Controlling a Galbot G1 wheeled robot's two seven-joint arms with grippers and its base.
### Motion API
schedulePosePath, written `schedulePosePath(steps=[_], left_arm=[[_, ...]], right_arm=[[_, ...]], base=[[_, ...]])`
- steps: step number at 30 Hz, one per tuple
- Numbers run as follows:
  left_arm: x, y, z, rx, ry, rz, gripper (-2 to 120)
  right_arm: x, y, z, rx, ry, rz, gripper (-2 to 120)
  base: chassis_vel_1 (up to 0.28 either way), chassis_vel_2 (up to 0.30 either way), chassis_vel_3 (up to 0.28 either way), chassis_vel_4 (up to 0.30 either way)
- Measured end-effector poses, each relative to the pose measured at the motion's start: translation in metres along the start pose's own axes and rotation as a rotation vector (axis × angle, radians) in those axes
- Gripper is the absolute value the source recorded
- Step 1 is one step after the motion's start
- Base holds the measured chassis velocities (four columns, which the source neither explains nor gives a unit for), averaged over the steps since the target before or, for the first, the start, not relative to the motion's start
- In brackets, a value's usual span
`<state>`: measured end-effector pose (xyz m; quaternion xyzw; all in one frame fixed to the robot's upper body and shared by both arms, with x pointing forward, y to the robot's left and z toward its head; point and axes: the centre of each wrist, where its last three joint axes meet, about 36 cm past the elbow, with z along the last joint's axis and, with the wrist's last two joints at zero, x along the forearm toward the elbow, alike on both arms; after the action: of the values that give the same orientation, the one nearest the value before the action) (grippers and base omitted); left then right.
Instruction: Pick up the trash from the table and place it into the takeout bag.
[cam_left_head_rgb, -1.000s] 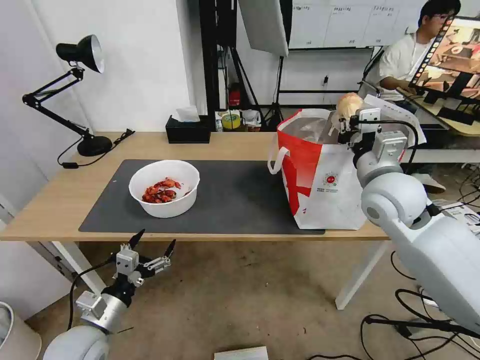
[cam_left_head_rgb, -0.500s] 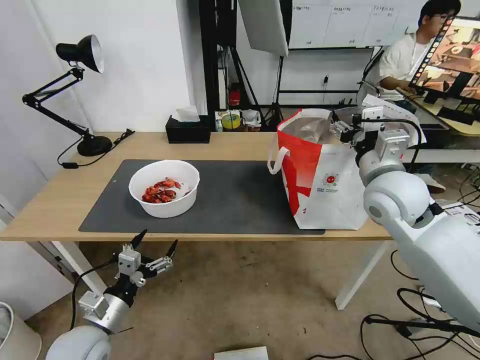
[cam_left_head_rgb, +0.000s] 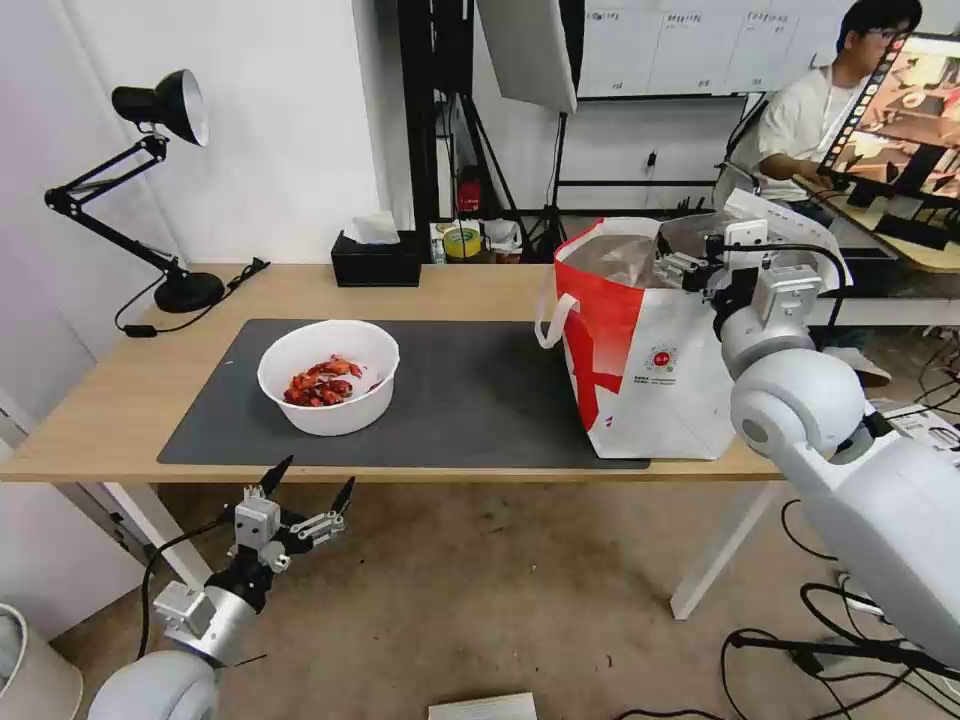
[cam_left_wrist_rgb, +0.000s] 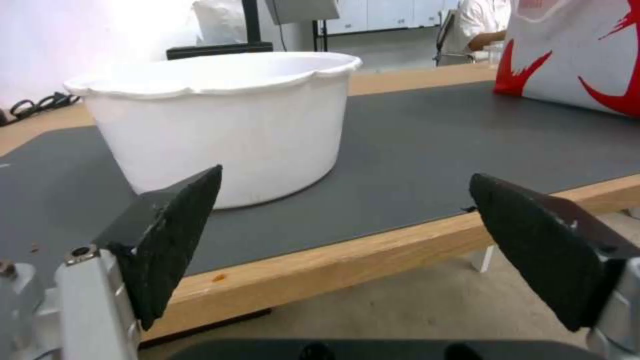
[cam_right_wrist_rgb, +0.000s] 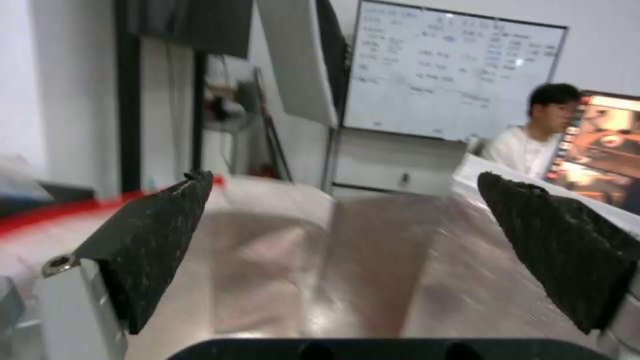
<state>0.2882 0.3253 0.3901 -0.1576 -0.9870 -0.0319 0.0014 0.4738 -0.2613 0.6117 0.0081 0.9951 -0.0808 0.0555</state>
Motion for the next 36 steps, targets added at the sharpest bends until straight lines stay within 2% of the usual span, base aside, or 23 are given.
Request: schedulePosePath(steps=[5, 8, 9, 11, 12, 13, 20, 26, 32, 35, 36], left_arm=[[0.000, 0.000, -0.001, 0.000, -0.002, 0.001, 100], [0.000, 0.002, -0.002, -0.004, -0.003, -0.002, 100], [0.000, 0.002, -0.002, -0.004, -0.003, -0.002, 100], [0.000, 0.004, -0.003, -0.006, -0.003, -0.003, 100], [0.000, 0.005, -0.004, -0.008, -0.003, -0.003, 100], [0.000, 0.005, -0.004, -0.008, -0.003, -0.003, 100], [0.001, 0.004, -0.005, -0.007, -0.005, -0.003, 100], [0.001, 0.004, -0.006, -0.006, -0.009, -0.003, 100], [0.002, 0.003, -0.006, -0.002, -0.010, -0.007, 100], [0.003, 0.003, -0.007, -0.001, -0.015, -0.013, 100], [0.003, 0.003, -0.007, -0.001, -0.015, -0.013, 100]], right_arm=[[0.001, 0.001, -0.007, -0.073, -0.028, -0.057, 100], [0.014, 0.007, -0.017, -0.205, -0.054, -0.222, 100], [0.014, 0.007, -0.017, -0.205, -0.054, -0.222, 100], [0.022, 0.010, -0.017, -0.244, -0.050, -0.294, 100], [0.032, 0.013, -0.015, -0.279, -0.034, -0.370, 100], [0.032, 0.013, -0.015, -0.279, -0.034, -0.370, 100], [0.071, 0.019, 0.014, -0.337, 0.016, -0.589, 100], [0.091, 0.017, 0.038, -0.356, 0.042, -0.668, 100], [0.106, 0.016, 0.057, -0.346, 0.068, -0.670, 100], [0.125, 0.020, 0.083, -0.329, 0.084, -0.655, 100], [0.125, 0.020, 0.083, -0.329, 0.084, -0.655, 100]], base=[[0.000, 0.000, 0.000, 0.000], [0.000, 0.000, 0.000, 0.000], [0.000, 0.000, 0.000, 0.000], [0.000, 0.000, 0.000, 0.000], [0.000, 0.000, 0.000, 0.000], [0.000, 0.000, 0.000, 0.000], [0.000, 0.000, 0.000, 0.000], [0.000, 0.000, 0.000, 0.000], [0.000, 0.000, 0.000, 0.000], [0.000, 0.000, 0.000, 0.000], [0.000, 0.000, 0.000, 0.000]])
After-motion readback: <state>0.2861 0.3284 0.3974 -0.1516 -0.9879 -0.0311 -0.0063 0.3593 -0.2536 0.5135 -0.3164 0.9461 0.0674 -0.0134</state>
